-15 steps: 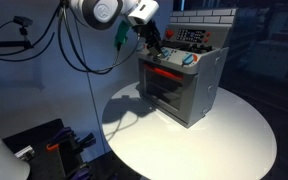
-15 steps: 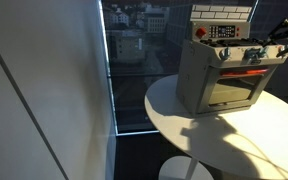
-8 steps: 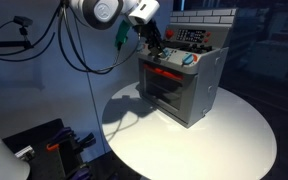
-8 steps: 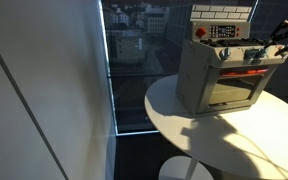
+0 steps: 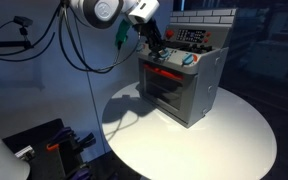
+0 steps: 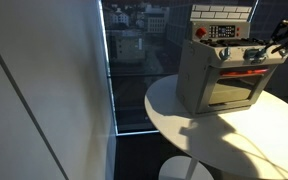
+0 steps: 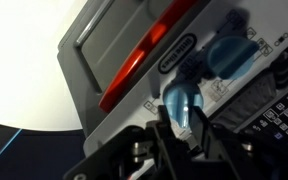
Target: Turn the knob on the stove
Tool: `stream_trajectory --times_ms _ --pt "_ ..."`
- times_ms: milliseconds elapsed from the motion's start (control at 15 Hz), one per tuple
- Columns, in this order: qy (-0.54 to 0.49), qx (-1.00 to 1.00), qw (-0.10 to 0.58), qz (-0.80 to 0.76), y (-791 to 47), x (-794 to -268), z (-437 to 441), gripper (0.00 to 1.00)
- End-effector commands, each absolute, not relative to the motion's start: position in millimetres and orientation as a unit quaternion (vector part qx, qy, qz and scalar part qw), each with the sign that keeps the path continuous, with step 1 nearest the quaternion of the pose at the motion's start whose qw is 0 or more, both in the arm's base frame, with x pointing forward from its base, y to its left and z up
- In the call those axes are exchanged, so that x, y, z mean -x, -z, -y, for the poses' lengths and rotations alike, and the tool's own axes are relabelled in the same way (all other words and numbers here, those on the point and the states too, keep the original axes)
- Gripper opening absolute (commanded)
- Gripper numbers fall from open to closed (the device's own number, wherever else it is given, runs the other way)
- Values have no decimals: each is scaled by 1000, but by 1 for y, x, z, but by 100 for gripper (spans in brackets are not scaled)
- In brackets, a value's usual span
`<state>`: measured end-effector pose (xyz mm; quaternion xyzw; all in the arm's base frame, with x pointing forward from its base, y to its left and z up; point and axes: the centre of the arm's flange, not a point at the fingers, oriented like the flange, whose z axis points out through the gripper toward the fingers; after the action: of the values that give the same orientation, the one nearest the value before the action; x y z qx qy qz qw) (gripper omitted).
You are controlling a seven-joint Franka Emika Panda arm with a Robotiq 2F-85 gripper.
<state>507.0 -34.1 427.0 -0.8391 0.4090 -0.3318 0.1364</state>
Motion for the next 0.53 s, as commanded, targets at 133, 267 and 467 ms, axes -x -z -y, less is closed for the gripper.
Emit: stream_trajectory --times_ms 133,267,467 --pt "335 834 134 -417 -430 -516 32 31" --pt "335 834 134 -418 -430 -516 31 29" --pt "335 834 132 -418 -430 -518 31 27"
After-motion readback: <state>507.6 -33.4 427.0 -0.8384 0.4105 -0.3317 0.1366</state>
